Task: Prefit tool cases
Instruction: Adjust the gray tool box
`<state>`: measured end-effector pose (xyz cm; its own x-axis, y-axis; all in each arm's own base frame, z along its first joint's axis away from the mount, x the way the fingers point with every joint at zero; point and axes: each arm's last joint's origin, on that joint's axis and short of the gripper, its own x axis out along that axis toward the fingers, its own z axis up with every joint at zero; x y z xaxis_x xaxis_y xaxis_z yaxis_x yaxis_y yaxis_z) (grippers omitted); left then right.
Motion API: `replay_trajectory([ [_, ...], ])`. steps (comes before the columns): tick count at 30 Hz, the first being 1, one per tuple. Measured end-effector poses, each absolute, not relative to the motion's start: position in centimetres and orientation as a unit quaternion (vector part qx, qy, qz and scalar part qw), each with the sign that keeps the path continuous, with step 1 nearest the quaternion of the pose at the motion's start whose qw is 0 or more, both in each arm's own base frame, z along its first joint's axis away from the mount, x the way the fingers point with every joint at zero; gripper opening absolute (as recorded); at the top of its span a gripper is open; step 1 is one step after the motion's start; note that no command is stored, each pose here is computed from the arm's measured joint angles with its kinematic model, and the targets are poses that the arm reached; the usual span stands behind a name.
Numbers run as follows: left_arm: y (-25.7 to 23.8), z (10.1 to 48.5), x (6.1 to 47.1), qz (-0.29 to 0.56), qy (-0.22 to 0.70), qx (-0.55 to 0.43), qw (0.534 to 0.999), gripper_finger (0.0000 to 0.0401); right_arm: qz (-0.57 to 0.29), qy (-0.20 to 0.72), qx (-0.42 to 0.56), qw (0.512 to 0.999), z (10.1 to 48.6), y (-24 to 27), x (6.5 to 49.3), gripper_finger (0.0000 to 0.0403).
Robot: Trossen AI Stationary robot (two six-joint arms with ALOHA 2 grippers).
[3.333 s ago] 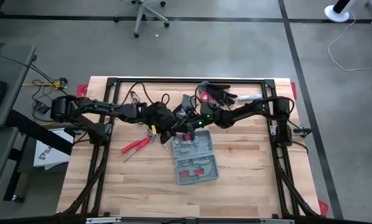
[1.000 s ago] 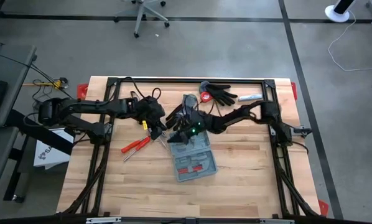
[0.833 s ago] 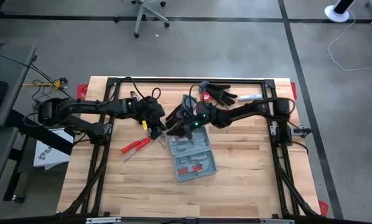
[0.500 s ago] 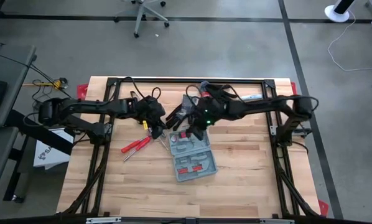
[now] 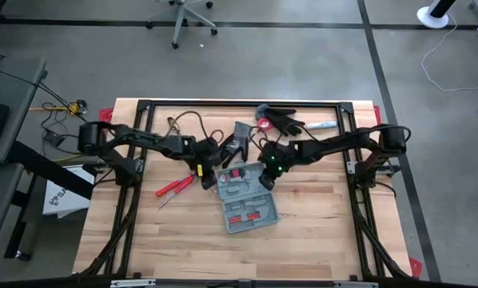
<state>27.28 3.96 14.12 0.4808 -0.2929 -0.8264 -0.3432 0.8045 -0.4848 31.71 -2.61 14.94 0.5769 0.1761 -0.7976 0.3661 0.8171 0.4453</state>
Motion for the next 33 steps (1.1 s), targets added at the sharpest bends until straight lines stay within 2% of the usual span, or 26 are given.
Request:
replay_trajectory([
  [6,3.7,11.8,28.0,0.016,0.53,-0.312,0.788,0.0,-0.085,0.421,0.376,0.821,12.2,-2.0,29.8,0.0],
  [10,4.5,11.6,28.9,0.024,0.498,-0.312,0.809,0.0,-0.097,0.414,0.407,0.809,11.4,-1.6,29.1,0.0],
  [18,8.0,13.2,30.0,0.071,0.442,-0.307,0.84,0.0,-0.097,0.409,0.399,0.815,11.8,-1.2,29.6,0.0],
  [26,8.6,13.1,29.4,0.059,0.464,-0.335,0.818,0.0,-0.115,0.397,0.399,0.819,12.5,-1.9,29.7,0.0],
  [33,6.8,12.9,29.5,0.037,0.488,-0.326,0.809,0.0,-0.201,0.424,0.391,0.792,11.8,-3.3,28.6,0.0],
])
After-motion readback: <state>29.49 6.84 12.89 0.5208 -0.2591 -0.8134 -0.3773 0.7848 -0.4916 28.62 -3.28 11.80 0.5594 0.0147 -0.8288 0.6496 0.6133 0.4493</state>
